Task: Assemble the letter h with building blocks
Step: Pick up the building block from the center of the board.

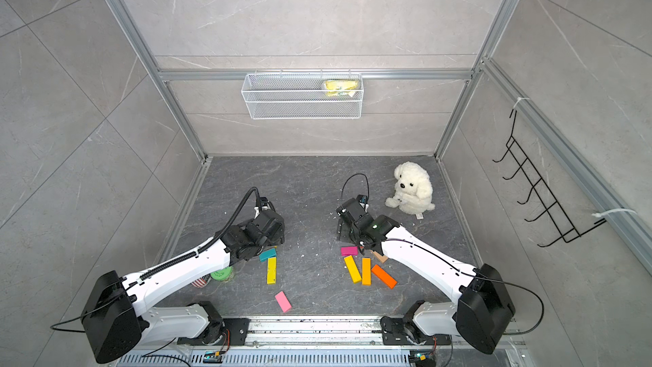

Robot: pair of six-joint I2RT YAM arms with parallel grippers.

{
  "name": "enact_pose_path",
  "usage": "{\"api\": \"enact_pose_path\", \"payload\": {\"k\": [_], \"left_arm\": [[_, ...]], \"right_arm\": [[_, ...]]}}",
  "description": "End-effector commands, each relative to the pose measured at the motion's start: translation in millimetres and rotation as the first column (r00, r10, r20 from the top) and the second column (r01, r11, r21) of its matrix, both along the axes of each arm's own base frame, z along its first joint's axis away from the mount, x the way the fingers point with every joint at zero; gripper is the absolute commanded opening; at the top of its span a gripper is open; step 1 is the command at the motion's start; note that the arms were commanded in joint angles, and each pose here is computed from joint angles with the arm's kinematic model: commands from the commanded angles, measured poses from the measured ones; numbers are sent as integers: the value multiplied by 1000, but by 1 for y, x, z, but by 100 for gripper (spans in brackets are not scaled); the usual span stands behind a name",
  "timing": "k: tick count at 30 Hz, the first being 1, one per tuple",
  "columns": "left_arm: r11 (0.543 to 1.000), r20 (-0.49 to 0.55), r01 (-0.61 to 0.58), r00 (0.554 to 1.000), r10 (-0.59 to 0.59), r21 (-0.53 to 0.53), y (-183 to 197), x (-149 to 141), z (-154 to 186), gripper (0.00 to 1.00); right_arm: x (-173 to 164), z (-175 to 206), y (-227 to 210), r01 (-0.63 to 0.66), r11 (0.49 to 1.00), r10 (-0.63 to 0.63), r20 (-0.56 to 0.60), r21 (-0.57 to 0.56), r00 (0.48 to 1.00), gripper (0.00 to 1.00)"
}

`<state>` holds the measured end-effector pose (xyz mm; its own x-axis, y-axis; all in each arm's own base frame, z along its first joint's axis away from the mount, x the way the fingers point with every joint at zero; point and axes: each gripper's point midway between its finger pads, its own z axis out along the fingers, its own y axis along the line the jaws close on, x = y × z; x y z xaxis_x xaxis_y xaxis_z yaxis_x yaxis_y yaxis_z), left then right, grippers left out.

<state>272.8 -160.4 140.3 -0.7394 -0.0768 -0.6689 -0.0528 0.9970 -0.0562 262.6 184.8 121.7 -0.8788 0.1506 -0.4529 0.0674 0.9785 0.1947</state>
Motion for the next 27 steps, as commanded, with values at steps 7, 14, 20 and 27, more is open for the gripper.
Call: {"api": "enact_pose_path", "payload": {"k": [7,14,20,27], "left_arm": [[996,13,-86,996,87,-23,23,-13,9,73],[990,-17,-137,990,137,-22,27,-16,0,73],[984,-39,-174,984,175,23,34,-17,-7,73],[983,-44,-182,982,184,28,34,-16,-8,73]], "right_arm": [[-94,-65,-21,-213,974,177,-323,-81,930,52],[-92,-86,-7,-304,951,267,-339,-59,902,56],[-85,-98,0,-329,942,286,-345,-72,894,54],[-89,-110,-3,-336,937,280,-365,-99,888,45]]}}
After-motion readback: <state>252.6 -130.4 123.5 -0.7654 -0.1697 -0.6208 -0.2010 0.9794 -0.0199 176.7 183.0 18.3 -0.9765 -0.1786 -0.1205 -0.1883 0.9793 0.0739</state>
